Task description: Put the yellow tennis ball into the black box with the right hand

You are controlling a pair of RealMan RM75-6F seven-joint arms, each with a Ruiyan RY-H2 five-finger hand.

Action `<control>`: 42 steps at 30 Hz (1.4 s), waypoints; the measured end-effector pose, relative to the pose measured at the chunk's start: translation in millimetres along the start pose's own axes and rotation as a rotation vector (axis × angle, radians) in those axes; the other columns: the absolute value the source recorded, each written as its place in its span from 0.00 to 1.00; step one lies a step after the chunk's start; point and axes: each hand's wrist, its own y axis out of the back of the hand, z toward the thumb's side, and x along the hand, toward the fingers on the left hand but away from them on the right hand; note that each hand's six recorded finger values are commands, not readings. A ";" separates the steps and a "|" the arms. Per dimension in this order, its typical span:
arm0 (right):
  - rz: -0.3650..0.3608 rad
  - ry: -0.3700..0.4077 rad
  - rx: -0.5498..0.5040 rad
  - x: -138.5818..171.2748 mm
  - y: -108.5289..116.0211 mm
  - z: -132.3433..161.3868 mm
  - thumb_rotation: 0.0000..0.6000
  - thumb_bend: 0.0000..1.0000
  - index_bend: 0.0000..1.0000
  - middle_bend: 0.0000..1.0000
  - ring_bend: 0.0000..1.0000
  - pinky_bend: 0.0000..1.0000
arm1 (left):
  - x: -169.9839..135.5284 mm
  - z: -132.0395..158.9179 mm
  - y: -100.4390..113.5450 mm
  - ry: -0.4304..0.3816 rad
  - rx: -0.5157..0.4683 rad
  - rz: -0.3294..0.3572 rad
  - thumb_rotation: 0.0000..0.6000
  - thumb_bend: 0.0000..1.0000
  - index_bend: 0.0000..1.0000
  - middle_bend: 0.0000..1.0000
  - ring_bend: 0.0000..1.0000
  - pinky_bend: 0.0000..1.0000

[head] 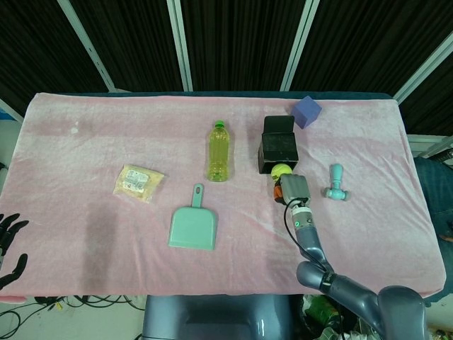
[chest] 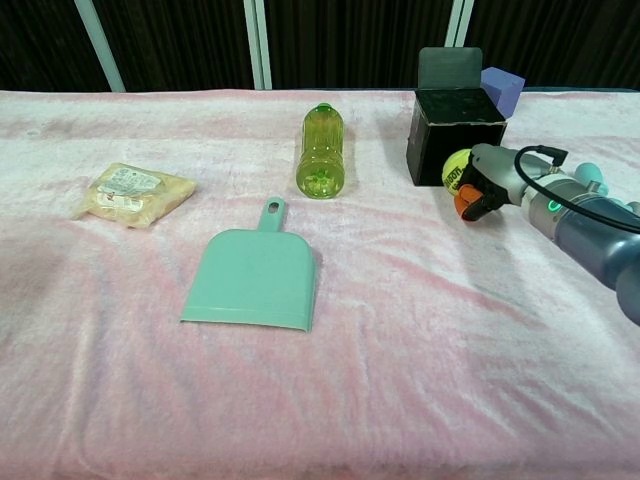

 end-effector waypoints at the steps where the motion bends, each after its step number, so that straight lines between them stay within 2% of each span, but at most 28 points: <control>1: 0.001 -0.002 0.002 -1.4 -0.3 0.2 1.00 0.78 1.00 1.00 1.00 1.00 | 0.1 -0.2 0.0 0.000 0.000 0.000 1.00 0.44 0.16 0.10 0.03 0.02; 19: -0.037 -0.005 -0.025 -25.7 5.2 13.0 1.00 0.79 1.00 1.00 1.00 1.00 | 1.6 -2.3 0.9 0.014 -0.005 0.005 1.00 0.44 0.16 0.10 0.03 0.02; 26: -0.021 -0.035 -0.007 -35.6 3.2 8.7 1.00 0.79 1.00 1.00 1.00 1.00 | 1.6 -2.7 0.9 0.017 -0.006 0.004 1.00 0.44 0.16 0.10 0.03 0.02; 42: -0.019 -0.038 -0.009 -41.7 -2.4 15.2 1.00 0.78 1.00 1.00 1.00 1.00 | 2.3 -3.4 0.3 0.018 -0.005 -0.002 1.00 0.44 0.16 0.10 0.03 0.02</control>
